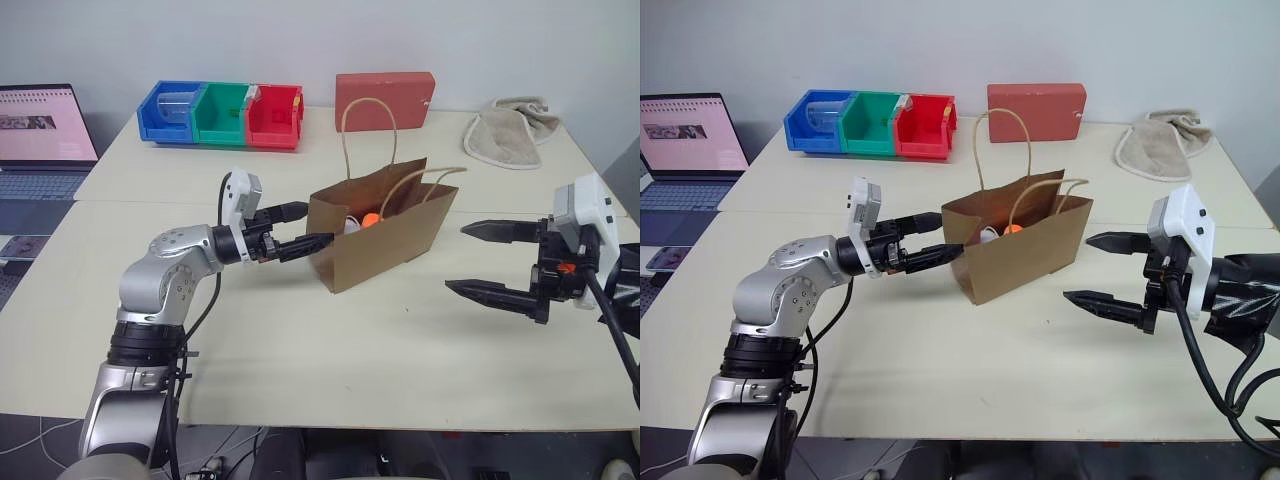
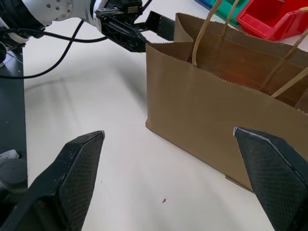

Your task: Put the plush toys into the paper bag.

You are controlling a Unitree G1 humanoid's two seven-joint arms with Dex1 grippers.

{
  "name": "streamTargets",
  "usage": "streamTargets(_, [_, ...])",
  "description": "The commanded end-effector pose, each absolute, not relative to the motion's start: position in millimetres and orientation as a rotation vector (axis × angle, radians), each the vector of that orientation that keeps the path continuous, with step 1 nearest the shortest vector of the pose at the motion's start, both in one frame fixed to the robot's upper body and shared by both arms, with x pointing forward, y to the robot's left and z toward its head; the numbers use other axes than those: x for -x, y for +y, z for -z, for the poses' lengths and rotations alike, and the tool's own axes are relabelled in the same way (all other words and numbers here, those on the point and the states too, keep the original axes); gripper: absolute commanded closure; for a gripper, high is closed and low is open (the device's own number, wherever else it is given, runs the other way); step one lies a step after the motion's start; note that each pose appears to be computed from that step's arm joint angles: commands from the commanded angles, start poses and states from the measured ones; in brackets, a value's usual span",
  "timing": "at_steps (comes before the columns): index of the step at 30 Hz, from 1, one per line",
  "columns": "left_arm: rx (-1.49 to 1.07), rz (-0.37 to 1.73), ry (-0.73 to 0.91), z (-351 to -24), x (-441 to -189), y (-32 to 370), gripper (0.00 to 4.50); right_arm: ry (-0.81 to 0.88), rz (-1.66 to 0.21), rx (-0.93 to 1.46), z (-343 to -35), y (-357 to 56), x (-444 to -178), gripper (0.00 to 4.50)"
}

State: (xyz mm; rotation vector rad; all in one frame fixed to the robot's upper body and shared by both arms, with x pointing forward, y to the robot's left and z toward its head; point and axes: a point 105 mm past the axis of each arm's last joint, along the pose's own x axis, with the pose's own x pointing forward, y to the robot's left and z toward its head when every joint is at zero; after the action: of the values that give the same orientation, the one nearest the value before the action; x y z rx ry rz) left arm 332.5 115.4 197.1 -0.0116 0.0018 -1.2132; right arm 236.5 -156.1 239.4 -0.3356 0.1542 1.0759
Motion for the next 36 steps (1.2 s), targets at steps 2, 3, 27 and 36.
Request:
streamTargets(2, [-0.042, 1.239, -0.039, -208, -326, 114, 0.05, 0.128, -1.08, 0.362, -248, -155, -233, 0.0])
streamTargets(3, [-0.047, 1.233, -0.039, -208, -326, 116, 0.05, 0.129, -1.08, 0.363, -248, -156, -234, 0.0])
streamTargets(27, [-0.078, 1.124, -0.105, -192, -331, 95, 0.05, 0.126, -1.072, 0.38, -240, -154, -236, 0.0])
streamTargets(36, [-0.077, 1.032, -0.208, -194, -336, 88, 0.05, 0.117, -1.077, 0.395, -237, -152, -237, 0.0])
